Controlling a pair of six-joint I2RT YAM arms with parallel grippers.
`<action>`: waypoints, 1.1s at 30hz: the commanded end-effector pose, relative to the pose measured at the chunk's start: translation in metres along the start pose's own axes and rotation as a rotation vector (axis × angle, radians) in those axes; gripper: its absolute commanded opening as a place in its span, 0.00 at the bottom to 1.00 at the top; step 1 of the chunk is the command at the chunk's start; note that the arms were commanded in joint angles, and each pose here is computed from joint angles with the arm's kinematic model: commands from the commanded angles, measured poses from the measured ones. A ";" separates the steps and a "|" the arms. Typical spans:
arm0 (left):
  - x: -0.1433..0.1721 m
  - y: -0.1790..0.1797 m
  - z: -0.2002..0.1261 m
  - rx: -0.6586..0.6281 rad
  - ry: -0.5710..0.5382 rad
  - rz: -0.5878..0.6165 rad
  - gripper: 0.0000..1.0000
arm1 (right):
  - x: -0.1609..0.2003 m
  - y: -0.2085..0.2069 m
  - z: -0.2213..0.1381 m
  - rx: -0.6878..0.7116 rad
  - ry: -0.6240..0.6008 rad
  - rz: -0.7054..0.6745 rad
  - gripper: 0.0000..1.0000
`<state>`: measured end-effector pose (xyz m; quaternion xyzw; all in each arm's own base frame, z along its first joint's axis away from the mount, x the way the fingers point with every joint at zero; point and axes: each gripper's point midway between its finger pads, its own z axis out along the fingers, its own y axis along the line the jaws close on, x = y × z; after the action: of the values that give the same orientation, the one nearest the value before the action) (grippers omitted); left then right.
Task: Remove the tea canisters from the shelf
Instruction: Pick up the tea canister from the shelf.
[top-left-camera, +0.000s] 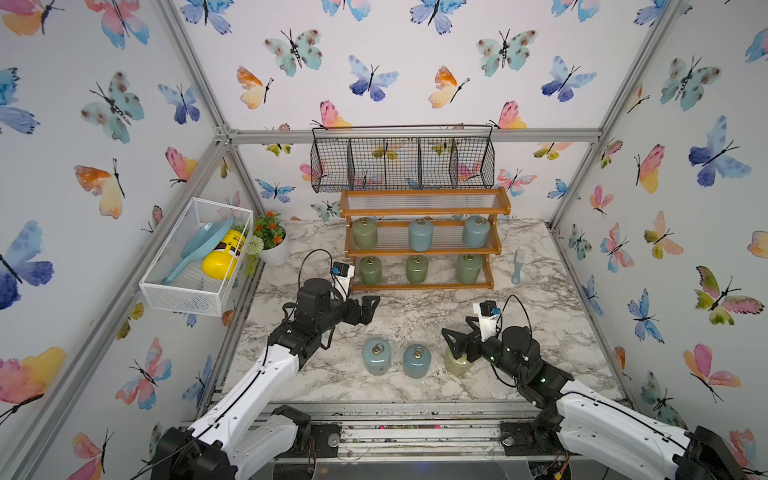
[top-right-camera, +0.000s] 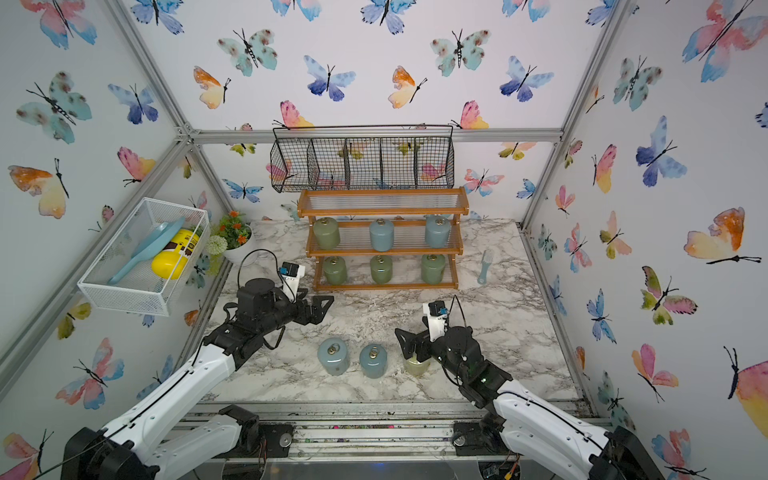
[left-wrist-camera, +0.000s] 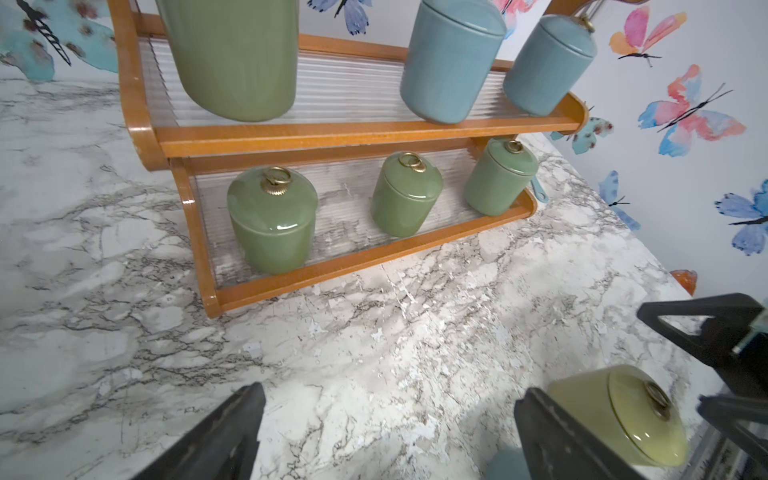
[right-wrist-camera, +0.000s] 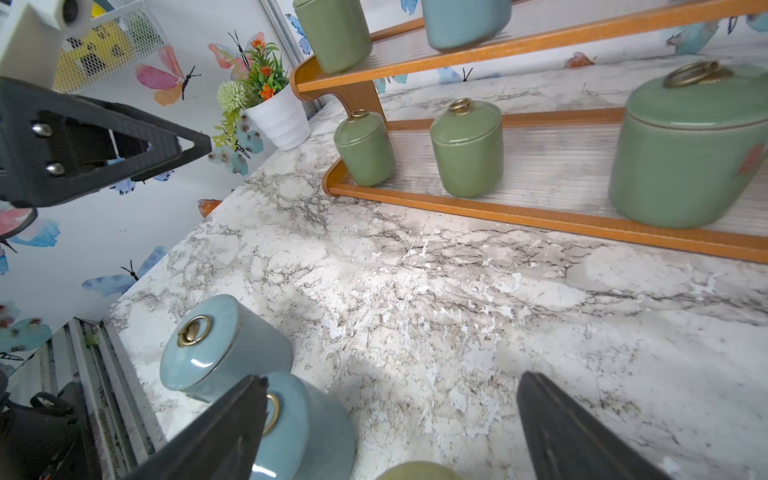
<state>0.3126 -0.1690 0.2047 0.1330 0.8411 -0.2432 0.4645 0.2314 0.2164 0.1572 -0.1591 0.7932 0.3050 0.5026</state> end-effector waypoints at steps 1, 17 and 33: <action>-0.026 0.021 0.015 -0.123 -0.040 0.031 0.98 | -0.015 -0.002 0.001 0.043 -0.012 -0.040 1.00; -0.100 0.060 0.088 -0.286 -0.163 0.050 0.98 | -0.042 -0.002 0.013 0.085 -0.032 -0.095 1.00; -0.116 0.082 0.120 -0.390 -0.196 0.100 0.98 | -0.038 -0.005 0.014 0.091 -0.024 -0.091 1.00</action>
<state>0.4881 -0.1688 0.2182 0.0605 0.8253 -0.0870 0.5546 0.2559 0.2214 0.1761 -0.1760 0.7965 0.2514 0.5209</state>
